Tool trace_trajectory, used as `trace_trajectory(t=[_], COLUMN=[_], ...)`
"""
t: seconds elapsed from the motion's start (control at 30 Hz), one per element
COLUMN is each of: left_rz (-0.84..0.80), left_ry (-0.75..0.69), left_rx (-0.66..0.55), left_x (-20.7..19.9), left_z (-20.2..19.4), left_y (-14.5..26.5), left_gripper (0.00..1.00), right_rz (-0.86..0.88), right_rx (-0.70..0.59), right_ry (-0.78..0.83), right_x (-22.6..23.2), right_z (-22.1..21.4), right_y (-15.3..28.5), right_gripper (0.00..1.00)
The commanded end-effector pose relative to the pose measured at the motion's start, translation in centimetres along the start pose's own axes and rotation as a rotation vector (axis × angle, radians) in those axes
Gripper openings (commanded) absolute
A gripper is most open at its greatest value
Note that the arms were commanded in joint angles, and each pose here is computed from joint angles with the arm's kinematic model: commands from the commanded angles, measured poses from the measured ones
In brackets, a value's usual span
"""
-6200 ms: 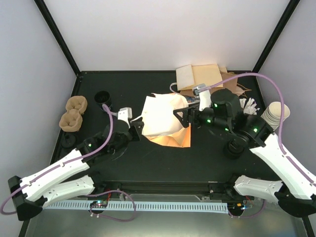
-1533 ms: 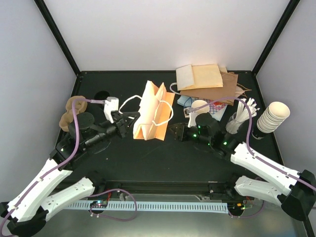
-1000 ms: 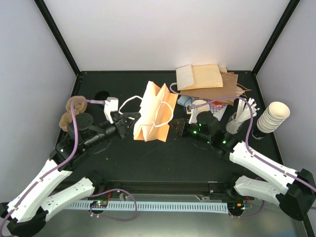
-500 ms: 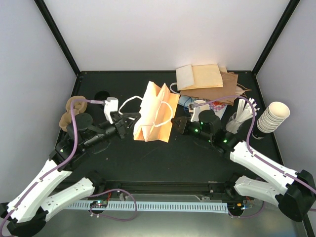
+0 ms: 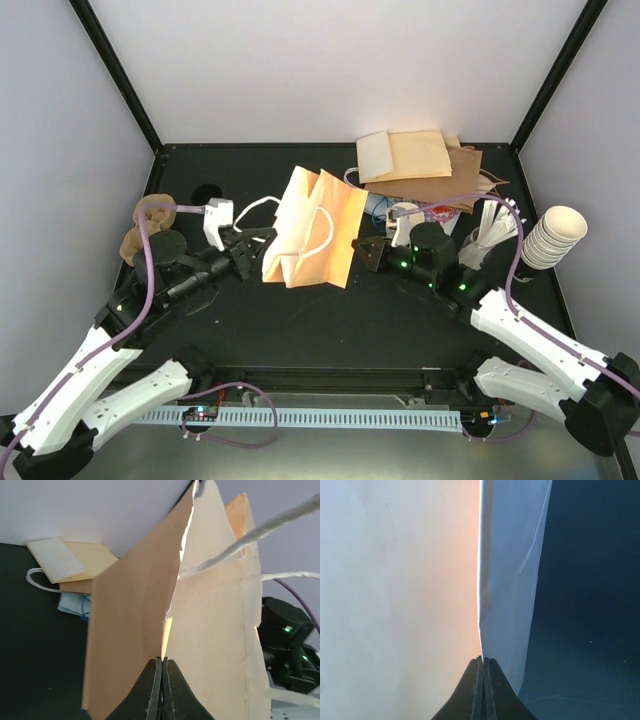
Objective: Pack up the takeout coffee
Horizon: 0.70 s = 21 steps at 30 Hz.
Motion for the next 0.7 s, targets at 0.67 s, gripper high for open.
trace_trajectory(t=[0.67], left_rz=[0.203], left_ry=[0.137], left_rx=[-0.030], left_x=[7.2], left_z=[2.0], left_y=[1.2], left_gripper=[0.01], right_rz=[0.152], right_rx=[0.048], right_ry=[-0.077], right_x=[-5.6], right_z=[-3.7], right_y=[3.6], right_gripper=[0.01])
Point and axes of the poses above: each gripper's point midway between its finger pads, its own y axis back along the fingers, its own x axis along the line the jaws close on, z = x × y, the point moved 5 cm from there along y, back along the fingers, and after that the axes turned 12 degrees about y, right-handed, at the moved point
